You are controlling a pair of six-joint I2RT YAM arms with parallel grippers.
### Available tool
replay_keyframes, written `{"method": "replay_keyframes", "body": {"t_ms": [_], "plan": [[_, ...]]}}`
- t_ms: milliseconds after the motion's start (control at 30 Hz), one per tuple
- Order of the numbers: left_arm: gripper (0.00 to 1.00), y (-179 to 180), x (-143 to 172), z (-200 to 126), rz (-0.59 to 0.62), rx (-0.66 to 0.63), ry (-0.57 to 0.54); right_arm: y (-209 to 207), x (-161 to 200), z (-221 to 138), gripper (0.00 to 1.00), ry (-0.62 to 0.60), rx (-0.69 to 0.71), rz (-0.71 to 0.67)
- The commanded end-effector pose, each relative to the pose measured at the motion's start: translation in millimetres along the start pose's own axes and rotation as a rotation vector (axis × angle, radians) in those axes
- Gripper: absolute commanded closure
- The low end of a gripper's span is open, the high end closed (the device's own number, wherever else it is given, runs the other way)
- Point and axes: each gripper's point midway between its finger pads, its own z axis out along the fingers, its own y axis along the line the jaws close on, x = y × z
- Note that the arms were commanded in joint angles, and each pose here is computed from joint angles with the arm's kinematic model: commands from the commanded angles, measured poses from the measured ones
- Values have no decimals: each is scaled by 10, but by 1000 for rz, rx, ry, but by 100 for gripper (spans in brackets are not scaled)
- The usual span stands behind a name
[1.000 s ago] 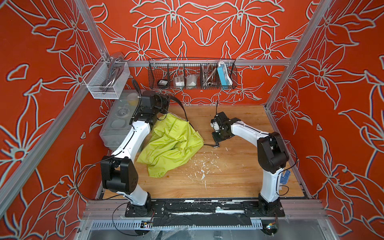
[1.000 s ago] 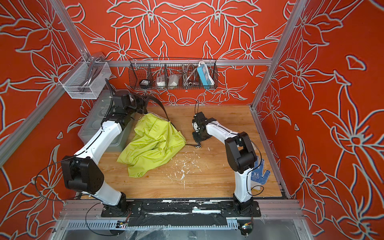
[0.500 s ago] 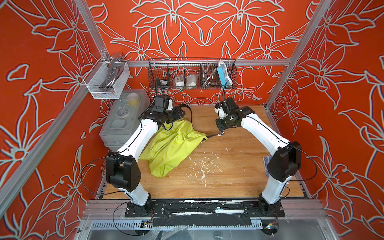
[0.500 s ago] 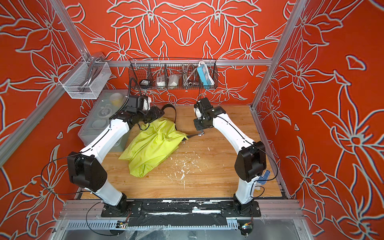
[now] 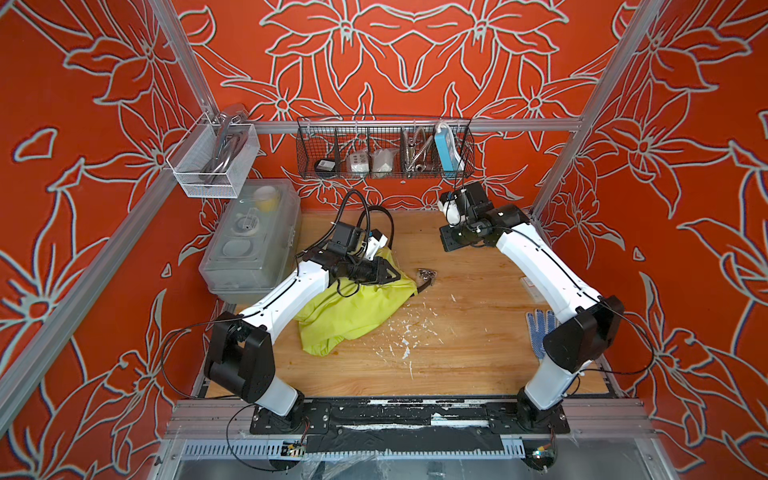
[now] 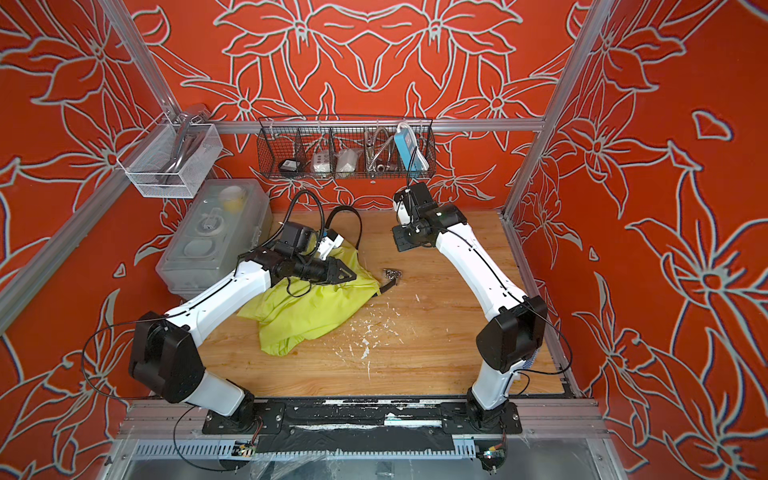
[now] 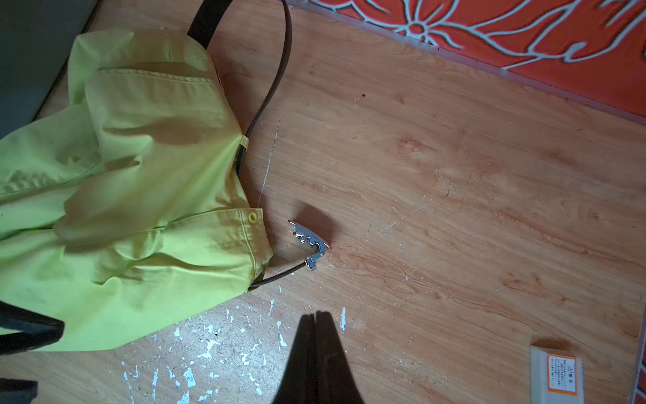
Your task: Remove the belt from the trousers
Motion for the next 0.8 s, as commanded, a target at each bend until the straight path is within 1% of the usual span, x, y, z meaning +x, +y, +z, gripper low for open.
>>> {"method": "replay_keyframes", "body": {"t_ms": [0,67,100,200,233,267,400,467,533,667,767], "plan": [[65,148,73,-68,33,-120,-19,8,312,118,90,65,-25,33],[70,245,153,-25,27,-178,-3,82,468,314,66,92,-76,57],[76,307,193,-12,26,-217,0,125,523,406,59,106,-102,67],[95,510,303,31,13,-313,13,264,643,649,48,140,-184,103],[100,586,345,66,0,-336,24,320,662,716,46,141,-219,110],[100,681,397,114,-16,-366,40,374,683,792,46,142,-244,114],[100,1120,649,308,-89,-511,117,409,696,989,45,171,-255,112],[100,1268,710,383,-125,-558,138,393,707,1020,45,196,-242,121],[100,1381,736,446,-147,-600,152,371,734,1040,45,227,-225,158],[100,1443,748,606,-154,-601,181,394,837,1144,46,288,-213,262],[100,1413,720,686,-157,-578,187,360,902,1252,46,328,-181,275]]}}
